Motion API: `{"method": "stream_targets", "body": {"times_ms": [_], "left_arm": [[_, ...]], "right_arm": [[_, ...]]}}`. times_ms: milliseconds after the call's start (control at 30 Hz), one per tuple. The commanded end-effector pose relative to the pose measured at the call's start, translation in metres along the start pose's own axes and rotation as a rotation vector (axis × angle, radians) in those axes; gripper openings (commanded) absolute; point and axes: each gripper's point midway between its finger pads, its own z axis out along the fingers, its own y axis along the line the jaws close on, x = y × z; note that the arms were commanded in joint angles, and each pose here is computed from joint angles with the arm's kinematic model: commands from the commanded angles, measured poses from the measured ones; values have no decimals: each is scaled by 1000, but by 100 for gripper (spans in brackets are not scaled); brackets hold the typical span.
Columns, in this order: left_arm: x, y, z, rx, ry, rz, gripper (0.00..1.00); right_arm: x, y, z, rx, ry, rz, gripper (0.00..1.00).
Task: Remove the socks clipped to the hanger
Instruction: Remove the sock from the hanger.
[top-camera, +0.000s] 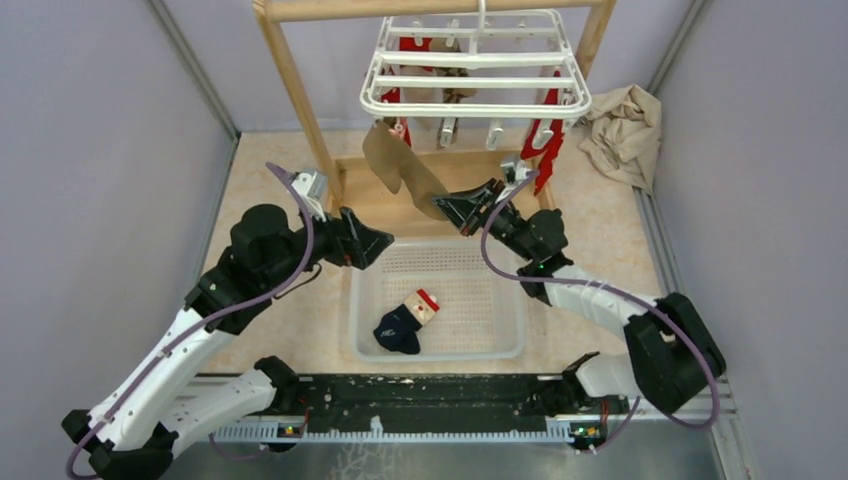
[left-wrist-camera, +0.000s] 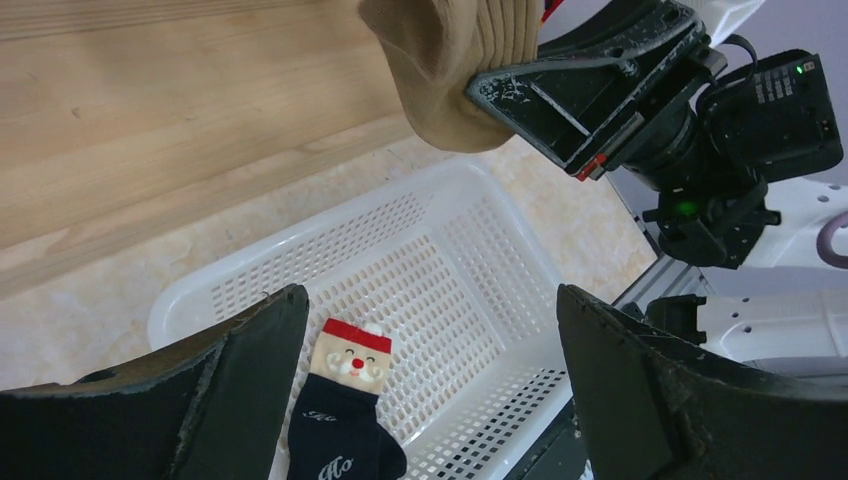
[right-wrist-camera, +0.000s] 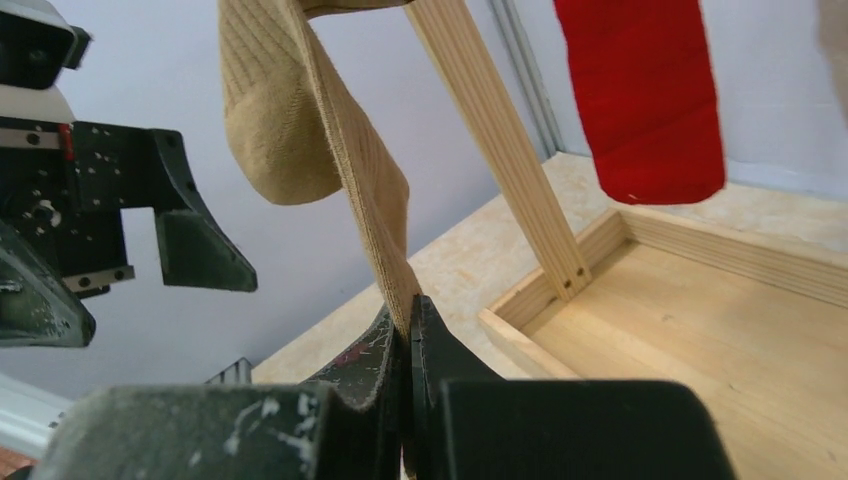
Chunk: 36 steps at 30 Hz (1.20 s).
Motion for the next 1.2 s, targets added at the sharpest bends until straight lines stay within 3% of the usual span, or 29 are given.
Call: {"method": "stream_targets", "body": {"times_ms": [0,233,467,1167], "left_arm": [[-21,-5,-8,-9,-42,25,99],[-42,-13,-2,-8,-63,42,99],[-59,-17,16,-18,-68,65,99],[-124,-4,-10,-188,-232,198,99]], "right_arm": [[-19,-9,-15,119,-15,-126,0],[-36,-7,-27,232,-33,-237,0],[-43,3,-13,340,15,-387,0],[-58,9,-3,600,51,-621,0]]}}
